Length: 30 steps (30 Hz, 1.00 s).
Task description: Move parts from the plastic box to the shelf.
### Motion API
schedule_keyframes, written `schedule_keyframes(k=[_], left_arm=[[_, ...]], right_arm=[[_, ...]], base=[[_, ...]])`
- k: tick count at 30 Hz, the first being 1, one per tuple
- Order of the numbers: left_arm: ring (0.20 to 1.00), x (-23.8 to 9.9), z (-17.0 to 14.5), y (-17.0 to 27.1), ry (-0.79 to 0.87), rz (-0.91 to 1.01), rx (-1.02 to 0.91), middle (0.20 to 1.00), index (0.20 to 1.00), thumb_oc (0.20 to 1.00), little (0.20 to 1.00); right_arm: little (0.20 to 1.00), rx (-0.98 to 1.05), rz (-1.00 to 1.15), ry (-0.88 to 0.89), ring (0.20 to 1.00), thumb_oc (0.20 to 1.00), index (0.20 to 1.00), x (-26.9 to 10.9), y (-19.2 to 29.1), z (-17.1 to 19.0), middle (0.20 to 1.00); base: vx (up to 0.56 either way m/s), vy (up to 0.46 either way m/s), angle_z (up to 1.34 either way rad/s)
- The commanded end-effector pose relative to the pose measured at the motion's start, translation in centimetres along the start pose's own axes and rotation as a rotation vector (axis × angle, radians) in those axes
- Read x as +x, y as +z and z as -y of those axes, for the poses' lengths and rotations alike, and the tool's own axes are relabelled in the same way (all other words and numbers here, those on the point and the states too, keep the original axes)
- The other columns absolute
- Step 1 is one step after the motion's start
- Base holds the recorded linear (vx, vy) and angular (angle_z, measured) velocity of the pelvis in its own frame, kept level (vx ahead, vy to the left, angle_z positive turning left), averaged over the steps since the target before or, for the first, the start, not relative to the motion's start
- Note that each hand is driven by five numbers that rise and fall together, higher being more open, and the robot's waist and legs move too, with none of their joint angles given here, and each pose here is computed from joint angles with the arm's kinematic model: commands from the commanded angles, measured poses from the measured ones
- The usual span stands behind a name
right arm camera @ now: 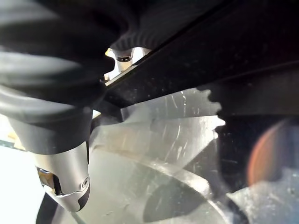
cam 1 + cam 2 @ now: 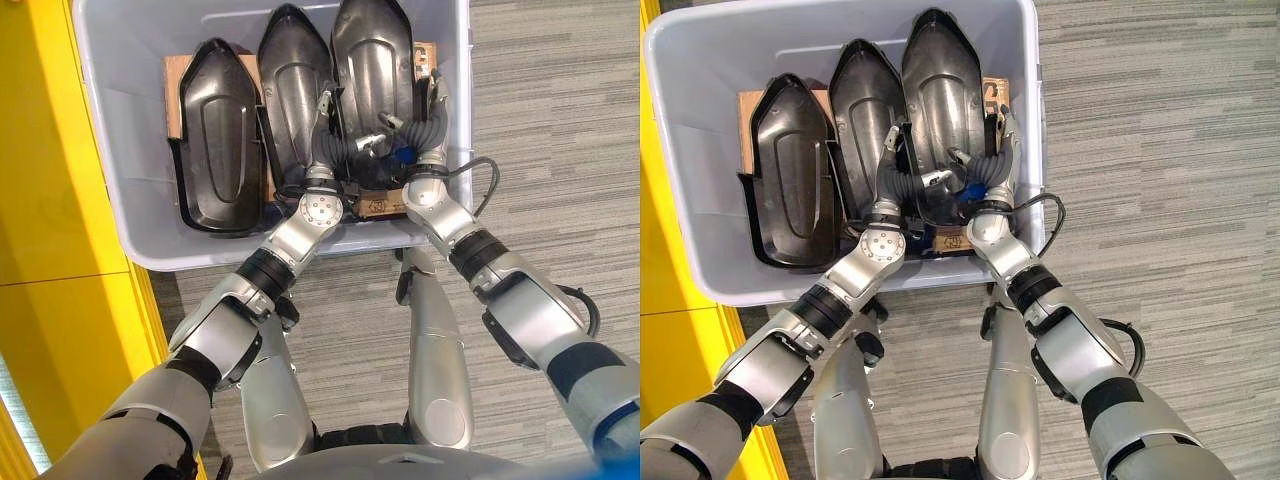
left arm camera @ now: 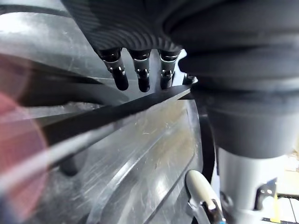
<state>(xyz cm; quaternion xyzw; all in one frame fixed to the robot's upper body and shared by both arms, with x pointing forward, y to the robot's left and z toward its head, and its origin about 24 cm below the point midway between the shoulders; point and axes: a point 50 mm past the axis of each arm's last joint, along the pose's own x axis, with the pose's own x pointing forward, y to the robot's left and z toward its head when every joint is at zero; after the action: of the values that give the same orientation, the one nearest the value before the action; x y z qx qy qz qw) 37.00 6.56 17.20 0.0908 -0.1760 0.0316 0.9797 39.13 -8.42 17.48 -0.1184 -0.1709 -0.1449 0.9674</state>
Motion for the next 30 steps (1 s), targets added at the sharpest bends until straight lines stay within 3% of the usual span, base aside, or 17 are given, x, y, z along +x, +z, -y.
schedule_keyframes(k=[1,17,18,19,20,21,30], left_arm=[[1.0,-0.3,2.1,2.3,-0.022,0.051,-0.111,1.0,1.0,1.0,1.0],[1.0,-0.8,1.3,0.4,0.114,-0.046,-0.23,1.0,1.0,1.0,1.0],[1.0,-1.0,1.4,0.5,0.114,-0.041,-0.234,1.0,1.0,1.0,1.0],[1.0,-1.0,1.4,0.5,0.111,-0.041,-0.236,1.0,1.0,1.0,1.0],[1.0,-1.0,1.6,0.5,0.078,-0.042,-0.248,1.0,1.0,1.0,1.0],[1.0,-1.0,1.8,0.6,0.062,-0.039,-0.255,1.0,1.0,1.0,1.0],[1.0,-1.0,2.3,1.8,0.037,-0.01,-0.287,1.0,1.0,1.0,1.0]], right_arm=[[1.0,-0.006,-0.186,0.041,1.0,1.0,1.0,-2.2,-3.5,-1.1,1.0],[1.0,0.022,-0.251,0.073,1.0,1.0,1.0,-3.0,-3.5,-2.1,1.0],[0.875,0.019,-0.267,0.078,0.875,0.875,0.875,-3.2,-3.8,-2.1,0.875],[0.875,0.019,-0.268,0.079,0.875,0.875,0.875,-3.2,-3.8,-2.1,0.875],[0.266,0.023,-0.277,0.083,0.266,0.266,0.266,-3.3,-4.0,-2.2,0.266],[0.2,0.038,-0.269,0.078,0.2,0.2,0.2,-3.4,-3.9,-2.3,0.2],[0.2,0.074,-0.264,0.146,0.2,0.2,0.2,-3.6,-3.7,-2.9,0.2]], base=[[0.0,0.0,0.0],[0.0,-0.004,0.0],[0.0,0.0,0.0],[0.0,0.0,0.0],[0.0,0.0,0.0],[0.0,0.0,0.0],[0.0,0.0,0.0]])
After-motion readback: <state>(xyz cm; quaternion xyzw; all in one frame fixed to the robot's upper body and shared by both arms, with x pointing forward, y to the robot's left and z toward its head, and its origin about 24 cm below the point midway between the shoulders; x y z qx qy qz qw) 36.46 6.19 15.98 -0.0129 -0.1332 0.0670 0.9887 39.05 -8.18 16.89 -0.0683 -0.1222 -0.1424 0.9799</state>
